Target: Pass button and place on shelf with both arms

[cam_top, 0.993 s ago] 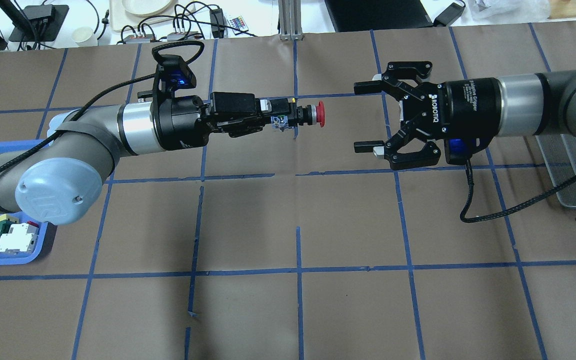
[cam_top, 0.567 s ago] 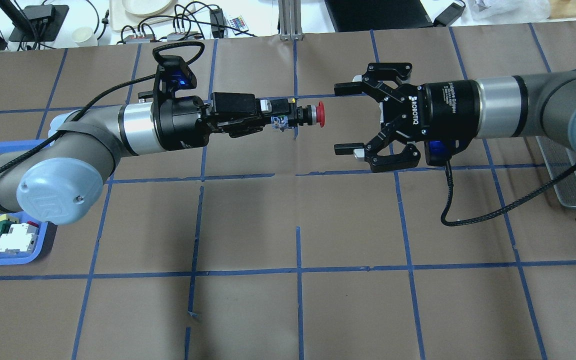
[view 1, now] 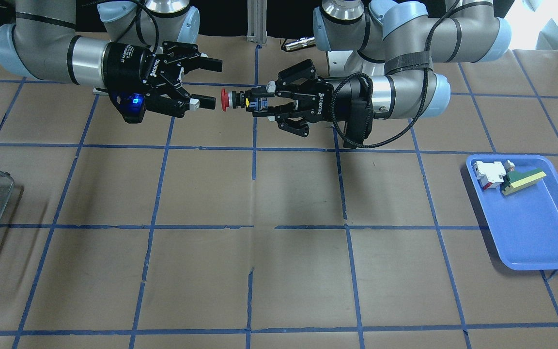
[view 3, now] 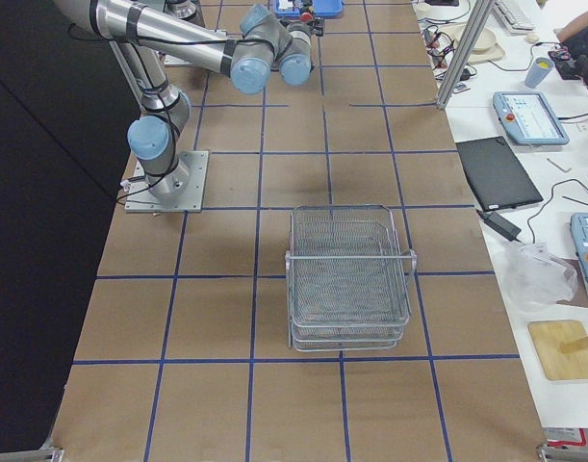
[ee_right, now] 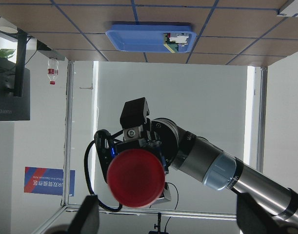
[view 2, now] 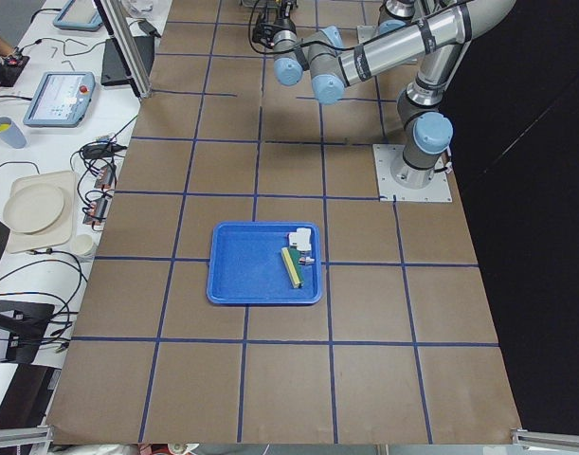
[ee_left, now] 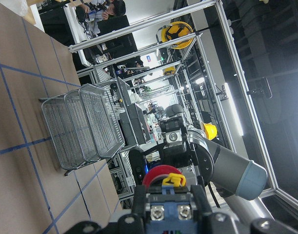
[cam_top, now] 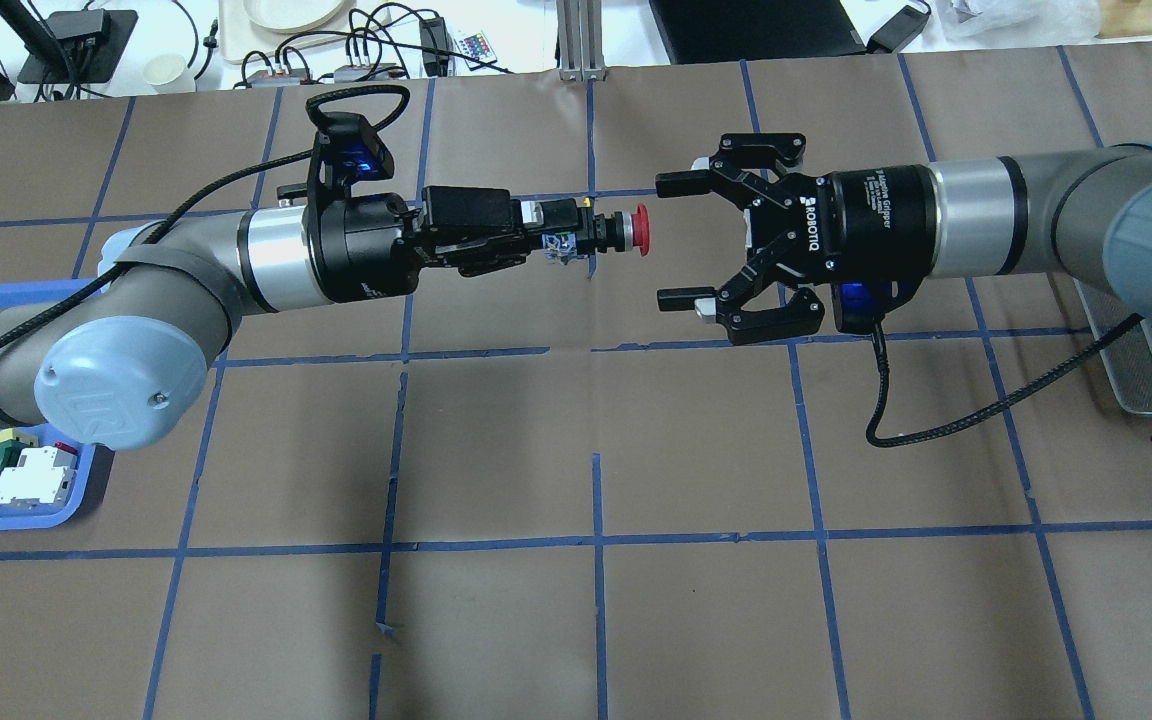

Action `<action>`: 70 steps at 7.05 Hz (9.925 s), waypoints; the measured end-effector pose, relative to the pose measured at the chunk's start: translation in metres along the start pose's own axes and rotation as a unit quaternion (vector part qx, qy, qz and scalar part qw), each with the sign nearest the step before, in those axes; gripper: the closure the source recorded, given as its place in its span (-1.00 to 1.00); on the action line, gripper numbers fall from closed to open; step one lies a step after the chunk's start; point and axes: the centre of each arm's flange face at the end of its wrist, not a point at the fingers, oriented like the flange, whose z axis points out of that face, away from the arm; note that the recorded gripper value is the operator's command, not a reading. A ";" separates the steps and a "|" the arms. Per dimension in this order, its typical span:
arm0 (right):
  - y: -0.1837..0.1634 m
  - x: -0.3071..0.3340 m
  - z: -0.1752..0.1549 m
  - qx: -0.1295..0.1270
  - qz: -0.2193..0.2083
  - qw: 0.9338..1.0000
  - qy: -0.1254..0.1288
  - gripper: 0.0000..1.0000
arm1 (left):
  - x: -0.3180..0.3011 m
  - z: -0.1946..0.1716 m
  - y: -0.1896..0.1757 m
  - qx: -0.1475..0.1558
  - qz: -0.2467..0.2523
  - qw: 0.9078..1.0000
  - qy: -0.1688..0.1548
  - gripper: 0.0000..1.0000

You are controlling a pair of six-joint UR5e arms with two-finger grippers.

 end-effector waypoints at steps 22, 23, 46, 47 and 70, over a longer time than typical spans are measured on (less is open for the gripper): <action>-0.005 -0.004 0.017 -0.009 0.011 1.000 0.012 0.96 | 0.000 0.001 0.000 0.000 -0.002 1.000 0.001 -0.67; -0.004 -0.004 0.017 -0.009 0.010 1.000 0.012 0.99 | -0.001 0.001 0.000 0.000 -0.007 1.000 0.001 -0.69; -0.065 -0.160 -0.387 0.473 -0.485 0.469 0.566 0.43 | 0.149 -0.091 -0.098 -0.125 -0.090 0.688 -0.709 -0.99; -0.069 -0.162 -0.388 0.473 -0.484 0.471 0.567 -0.25 | 0.148 -0.092 -0.098 -0.122 -0.087 0.687 -0.711 -0.99; 0.110 -0.013 -0.031 0.410 -0.493 0.567 0.517 -1.00 | 0.152 -0.094 -0.101 -0.094 -0.112 0.685 -0.714 -0.99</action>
